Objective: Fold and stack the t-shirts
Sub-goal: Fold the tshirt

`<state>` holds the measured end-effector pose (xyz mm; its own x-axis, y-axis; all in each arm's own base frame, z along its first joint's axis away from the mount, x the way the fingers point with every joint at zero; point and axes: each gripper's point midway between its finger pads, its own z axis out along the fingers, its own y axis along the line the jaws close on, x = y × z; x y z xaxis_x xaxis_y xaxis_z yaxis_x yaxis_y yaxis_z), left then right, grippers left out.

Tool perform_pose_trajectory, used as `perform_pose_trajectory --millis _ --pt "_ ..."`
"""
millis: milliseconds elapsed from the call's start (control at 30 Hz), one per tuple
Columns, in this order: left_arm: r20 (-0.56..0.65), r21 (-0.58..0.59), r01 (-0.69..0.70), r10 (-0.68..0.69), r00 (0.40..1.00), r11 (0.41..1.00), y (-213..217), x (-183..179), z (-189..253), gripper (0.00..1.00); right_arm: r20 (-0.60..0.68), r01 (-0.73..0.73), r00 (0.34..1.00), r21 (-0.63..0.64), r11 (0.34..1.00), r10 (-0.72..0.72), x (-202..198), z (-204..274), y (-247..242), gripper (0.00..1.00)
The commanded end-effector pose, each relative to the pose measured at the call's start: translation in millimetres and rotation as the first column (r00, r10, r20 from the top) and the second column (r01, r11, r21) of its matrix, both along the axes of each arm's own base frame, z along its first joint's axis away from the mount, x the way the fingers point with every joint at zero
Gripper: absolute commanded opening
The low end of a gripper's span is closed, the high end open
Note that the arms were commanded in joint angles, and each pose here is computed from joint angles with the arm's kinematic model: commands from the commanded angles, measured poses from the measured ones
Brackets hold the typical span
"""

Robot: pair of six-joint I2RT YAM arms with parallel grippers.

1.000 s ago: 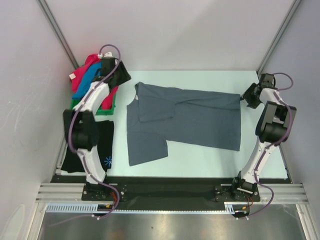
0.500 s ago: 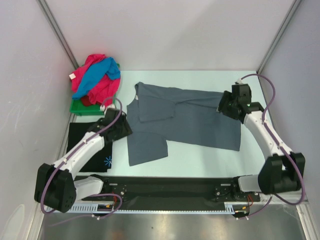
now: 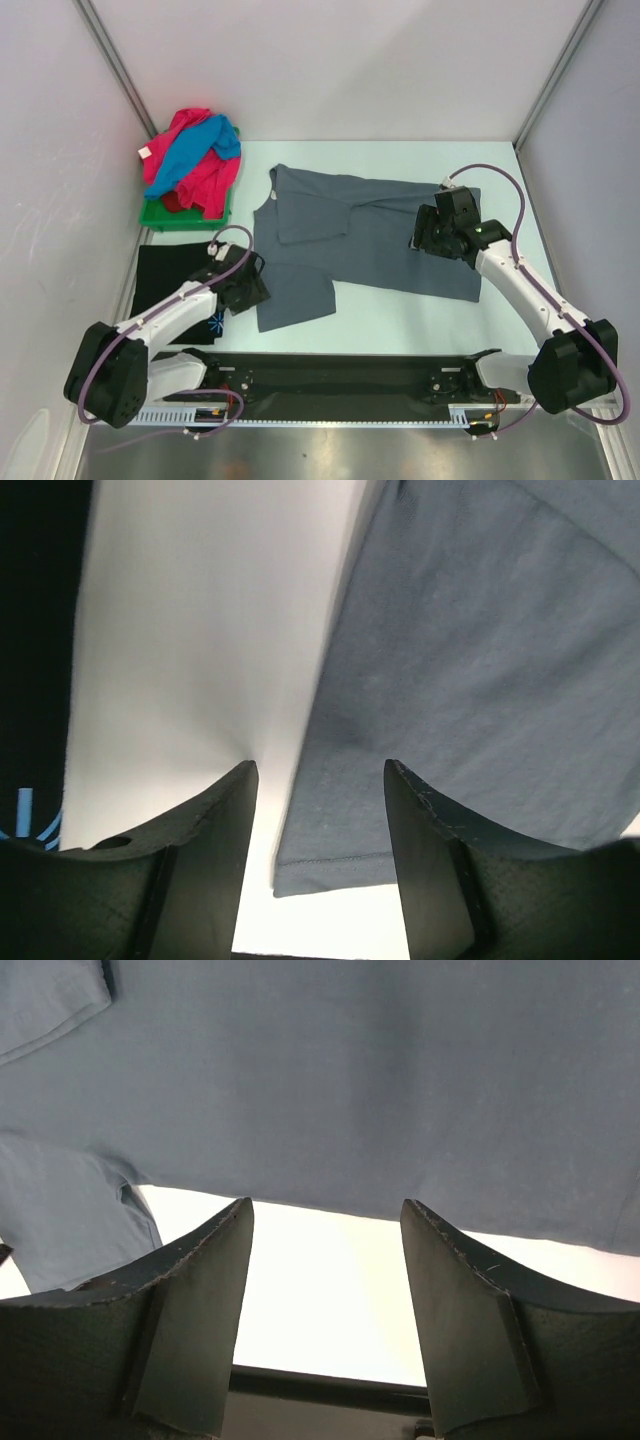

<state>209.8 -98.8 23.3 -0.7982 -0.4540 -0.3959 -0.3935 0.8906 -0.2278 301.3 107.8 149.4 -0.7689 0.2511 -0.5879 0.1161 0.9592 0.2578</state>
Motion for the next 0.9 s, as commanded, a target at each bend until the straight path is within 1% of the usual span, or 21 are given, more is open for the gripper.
perform_pose_trajectory --millis 0,167,233,300,333,400,500,533,600,633,667,733,767,833,867 --pt "0.029 -0.016 -0.033 0.033 0.999 0.999 -6 6 -4 0.59 0.006 0.02 1.0 -0.004 1.0 -0.02 -4 3 -2 0.66" --pt "-0.003 0.019 -0.024 0.024 1.0 1.0 -4 4 -14 0.53 0.006 0.041 0.999 -0.026 0.999 -0.041 -9 1 -9 0.66" --pt "-0.015 0.015 -0.027 0.027 1.0 1.0 -4 1 -21 0.5 0.007 0.046 0.999 -0.035 0.998 -0.046 -10 1 -11 0.66" --pt "-0.006 -0.023 -0.024 0.024 1.0 0.999 -11 4 -23 0.44 0.013 0.069 0.998 -0.037 0.997 -0.068 -12 1 -15 0.66" --pt "-0.013 -0.032 -0.023 0.023 1.0 0.999 -13 2 -26 0.35 0.014 0.075 0.997 -0.035 0.997 -0.075 -11 1 -16 0.67" --pt "-0.033 -0.04 -0.015 0.014 0.999 0.999 -16 0 -31 0.32 0.004 0.096 0.995 -0.024 0.995 -0.096 -12 -1 -18 0.66" --pt "-0.04 -0.021 -0.017 0.016 0.999 1.0 -12 -4 -33 0.24 -0.045 0.124 0.991 -0.018 0.992 -0.125 -19 -8 -23 0.66" --pt "-0.035 -0.016 -0.016 0.016 0.999 1.0 -10 -5 -32 0.19 -0.067 0.158 0.985 -0.017 0.987 -0.159 -21 -14 -28 0.66" --pt "0.0 -0.016 -0.016 0.017 1.0 1.0 -9 -2 -24 0.13 -0.107 0.195 0.975 0.0 0.981 -0.194 -28 -24 -33 0.66" --pt "0.013 -0.018 -0.015 0.015 1.0 1.0 -8 -1 -21 0.08 -0.139 0.238 0.963 0.019 0.971 -0.233 -35 -34 -36 0.66" --pt "0.029 -0.018 -0.005 0.005 1.0 1.0 -9 1 -17 0.06 -0.168 0.29 0.945 0.041 0.956 -0.279 -37 -42 -45 0.66" --pt "0.071 -0.032 0.013 -0.011 0.997 0.999 -11 7 -5 0.03 -0.225 0.345 0.92 0.074 0.936 -0.321 -48 -59 -52 0.65" --pt "0.082 -0.035 0.023 -0.02 0.996 0.999 -12 8 -2 0.02 -0.258 0.407 0.893 0.12 0.905 -0.368 -50 -64 -61 0.64" --pt "0.111 -0.043 0.055 -0.05 0.993 0.998 -16 12 7 0.0 -0.248 0.477 0.867 0.163 0.864 -0.432 -53 -66 -75 0.63" --pt "0.121 -0.048 0.065 -0.059 0.991 0.997 -17 13 9 0.0 -0.264 0.515 0.844 0.161 0.842 -0.466 -61 -77 -83 0.62"
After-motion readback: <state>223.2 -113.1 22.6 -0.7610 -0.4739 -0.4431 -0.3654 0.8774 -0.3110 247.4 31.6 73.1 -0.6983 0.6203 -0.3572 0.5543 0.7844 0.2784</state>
